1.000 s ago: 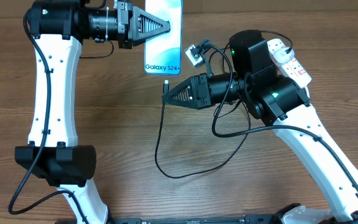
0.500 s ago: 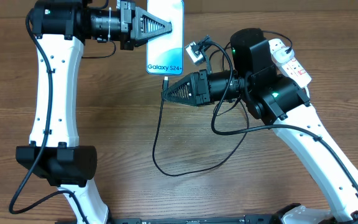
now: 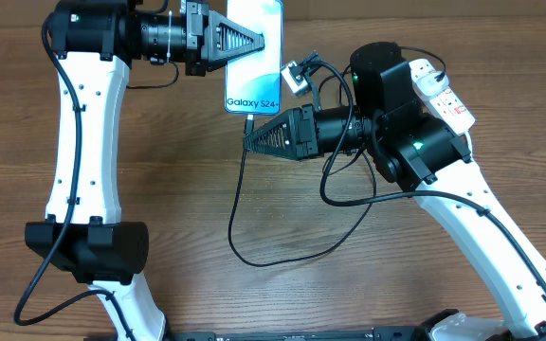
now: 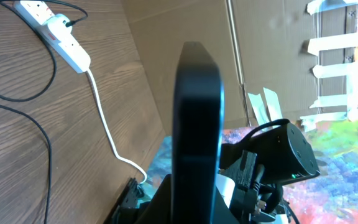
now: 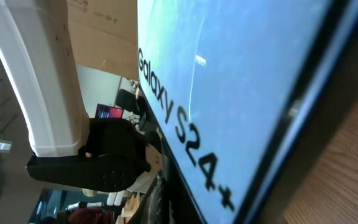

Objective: Plug charger to phone and switch on socket
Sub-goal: 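Open the right gripper, release the plug and back away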

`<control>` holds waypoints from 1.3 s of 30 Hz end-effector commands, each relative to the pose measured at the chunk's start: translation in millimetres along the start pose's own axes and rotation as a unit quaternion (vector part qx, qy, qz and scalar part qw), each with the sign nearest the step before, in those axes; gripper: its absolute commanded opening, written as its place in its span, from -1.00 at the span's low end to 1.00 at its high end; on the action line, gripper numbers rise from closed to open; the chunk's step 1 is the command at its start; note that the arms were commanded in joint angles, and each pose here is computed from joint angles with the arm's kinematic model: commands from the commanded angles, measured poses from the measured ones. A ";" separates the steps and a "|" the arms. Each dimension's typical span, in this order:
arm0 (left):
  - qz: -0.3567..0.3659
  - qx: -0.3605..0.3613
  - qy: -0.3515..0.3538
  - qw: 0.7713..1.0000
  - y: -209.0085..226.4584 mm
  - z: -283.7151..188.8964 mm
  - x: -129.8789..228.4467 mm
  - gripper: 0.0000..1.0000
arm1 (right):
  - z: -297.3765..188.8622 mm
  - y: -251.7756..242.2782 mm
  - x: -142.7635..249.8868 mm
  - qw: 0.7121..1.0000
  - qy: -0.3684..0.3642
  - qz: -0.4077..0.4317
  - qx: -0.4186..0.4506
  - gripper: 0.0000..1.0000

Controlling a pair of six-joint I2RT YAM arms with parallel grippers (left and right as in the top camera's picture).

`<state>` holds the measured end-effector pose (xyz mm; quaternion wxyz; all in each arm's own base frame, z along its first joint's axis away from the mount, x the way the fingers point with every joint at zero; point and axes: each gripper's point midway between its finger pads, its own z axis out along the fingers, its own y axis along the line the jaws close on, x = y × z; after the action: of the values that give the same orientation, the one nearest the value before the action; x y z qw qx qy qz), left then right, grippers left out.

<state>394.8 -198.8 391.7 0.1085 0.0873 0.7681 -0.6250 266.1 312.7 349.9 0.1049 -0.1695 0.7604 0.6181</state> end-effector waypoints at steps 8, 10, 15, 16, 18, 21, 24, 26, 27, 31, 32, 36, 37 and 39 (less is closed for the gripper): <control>0.036 0.051 0.019 0.998 -21.1 1.3 8.7 -0.92 | -1.6 1.4 -1.8 1.000 -0.001 -0.004 -0.003 -0.93; 0.041 0.054 0.020 0.998 -22.1 1.2 9.2 -0.92 | -1.9 1.2 -2.0 1.000 -0.002 -0.004 -0.003 -0.93; 0.041 0.055 0.020 0.997 -22.3 1.1 9.3 -0.92 | -2.9 0.7 -2.7 1.000 -0.003 -0.005 -0.003 -0.93; 0.041 0.058 0.021 0.997 -23.4 1.0 9.7 -0.91 | -2.9 0.7 -2.7 1.000 -0.003 -0.007 -0.003 -0.93; 0.048 0.070 0.024 0.996 -27.5 0.4 11.1 -0.92 | -2.9 0.7 -2.7 1.000 -0.003 -0.007 -0.003 -0.93; 0.050 0.076 0.026 0.996 -29.5 0.1 11.8 -0.92 | -2.9 0.6 -2.8 1.000 -0.003 -0.007 -0.003 -0.93; 0.050 0.076 0.026 0.996 -29.5 0.1 11.8 -0.92 | -2.9 -0.1 -2.1 1.000 -0.002 -0.017 -0.002 -0.93; 0.050 0.076 0.026 0.996 -29.5 0.1 11.8 -0.92 | -2.9 -0.9 -1.3 1.000 -0.001 -0.014 0.000 -0.93; 0.050 0.076 0.026 0.996 -29.5 0.1 11.8 -0.91 | -2.9 -1.0 -1.2 1.000 -0.001 -0.014 0.000 -0.93; 0.049 0.079 0.026 0.995 -30.4 -0.1 12.2 -0.92 | -3.0 -1.6 -1.8 1.000 -0.002 -0.014 0.002 -0.93; 0.049 0.081 0.027 0.995 -31.1 -0.2 12.5 -0.92 | -3.0 -1.6 -1.8 1.000 -0.002 -0.015 0.002 -0.93; 0.049 0.089 0.029 0.994 -33.6 -0.7 13.3 -0.92 | -3.2 -1.7 -2.0 1.000 -0.003 -0.015 0.002 -0.93; 0.049 0.088 0.029 0.994 -33.5 -0.7 13.3 -0.92 | -3.7 -2.0 -2.5 1.000 -0.003 -0.015 0.002 -0.93; 0.049 0.088 0.029 0.994 -33.5 -0.7 13.3 -0.91 | -5.1 -2.8 -3.6 1.000 -0.005 -0.015 0.003 -0.93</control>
<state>387.0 -200.2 402.6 0.1210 0.1280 0.7410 -0.6480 265.8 310.0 349.5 0.1095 -0.1803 0.7573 0.6180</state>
